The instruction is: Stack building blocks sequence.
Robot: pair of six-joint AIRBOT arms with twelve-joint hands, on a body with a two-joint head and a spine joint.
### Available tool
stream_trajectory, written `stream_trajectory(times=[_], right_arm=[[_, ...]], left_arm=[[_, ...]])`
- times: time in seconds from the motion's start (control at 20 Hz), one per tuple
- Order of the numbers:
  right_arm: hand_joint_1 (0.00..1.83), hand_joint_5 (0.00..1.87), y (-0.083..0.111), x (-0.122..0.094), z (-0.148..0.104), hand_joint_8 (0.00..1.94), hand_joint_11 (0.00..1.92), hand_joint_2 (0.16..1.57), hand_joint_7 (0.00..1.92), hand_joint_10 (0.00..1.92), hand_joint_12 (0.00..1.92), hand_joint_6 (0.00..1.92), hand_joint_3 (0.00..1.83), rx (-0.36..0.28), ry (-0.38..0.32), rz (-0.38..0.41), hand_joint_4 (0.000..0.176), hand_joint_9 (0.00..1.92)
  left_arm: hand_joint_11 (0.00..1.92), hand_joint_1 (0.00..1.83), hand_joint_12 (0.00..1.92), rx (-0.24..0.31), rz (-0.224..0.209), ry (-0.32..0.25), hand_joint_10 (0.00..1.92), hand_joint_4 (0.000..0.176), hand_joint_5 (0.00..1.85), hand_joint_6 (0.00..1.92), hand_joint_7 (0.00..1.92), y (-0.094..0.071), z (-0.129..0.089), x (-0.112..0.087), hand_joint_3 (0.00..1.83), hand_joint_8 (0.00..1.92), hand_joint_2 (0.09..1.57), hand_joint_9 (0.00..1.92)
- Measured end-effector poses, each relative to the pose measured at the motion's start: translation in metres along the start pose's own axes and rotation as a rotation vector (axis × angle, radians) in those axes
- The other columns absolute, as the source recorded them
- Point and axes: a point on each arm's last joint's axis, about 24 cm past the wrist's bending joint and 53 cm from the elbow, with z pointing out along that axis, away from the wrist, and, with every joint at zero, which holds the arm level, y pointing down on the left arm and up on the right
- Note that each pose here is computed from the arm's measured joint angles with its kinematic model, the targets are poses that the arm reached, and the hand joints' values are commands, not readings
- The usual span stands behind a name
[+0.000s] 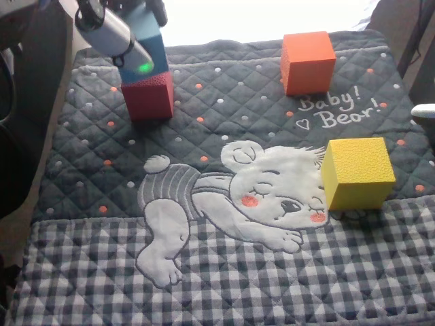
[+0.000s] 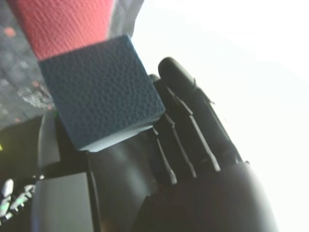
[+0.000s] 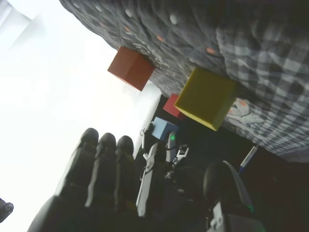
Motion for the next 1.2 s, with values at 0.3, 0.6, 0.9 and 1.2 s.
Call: stream_trajectory(times=[0.3,0.6,0.9,1.2], right_arm=[[0.56,0.37,0.0004,0.0015,0.0001,0.00,0.07,1.19,0.18,0.01,0.15,0.00,0.00,-0.002,0.003,0.003,0.176,0.14],[0.53,0.37,0.0001,0.0014,0.0001,0.00,0.10,1.18,0.18,0.01,0.18,0.00,0.00,-0.001,0.001,0.005,0.176,0.17],[0.57,0.37,0.0000,0.0022,0.0002,0.00,0.00,1.19,0.18,0.01,0.19,0.00,0.00,-0.001,0.001,0.007,0.176,0.15],[0.61,0.38,-0.0001,0.0038,0.0004,0.00,0.00,1.19,0.18,0.00,0.14,0.00,0.00,-0.001,0.002,0.012,0.174,0.12]], left_arm=[[0.71,1.39,1.21,-0.024,0.000,0.023,1.28,0.000,1.10,0.59,1.06,0.0060,0.0052,0.0089,0.00,0.77,1.08,0.94],[0.71,1.39,1.09,-0.020,-0.003,0.023,1.25,0.000,1.09,0.65,1.09,0.0036,0.0086,0.0099,0.00,0.69,1.07,0.96],[0.85,1.39,1.12,-0.020,-0.003,0.018,1.14,0.000,1.10,0.65,1.14,0.0038,0.0087,0.0076,0.00,0.56,1.05,1.04],[0.53,1.10,1.52,-0.024,-0.002,0.017,0.82,0.000,0.85,0.01,0.90,0.0049,0.0087,0.0066,0.00,0.19,0.90,0.73]])
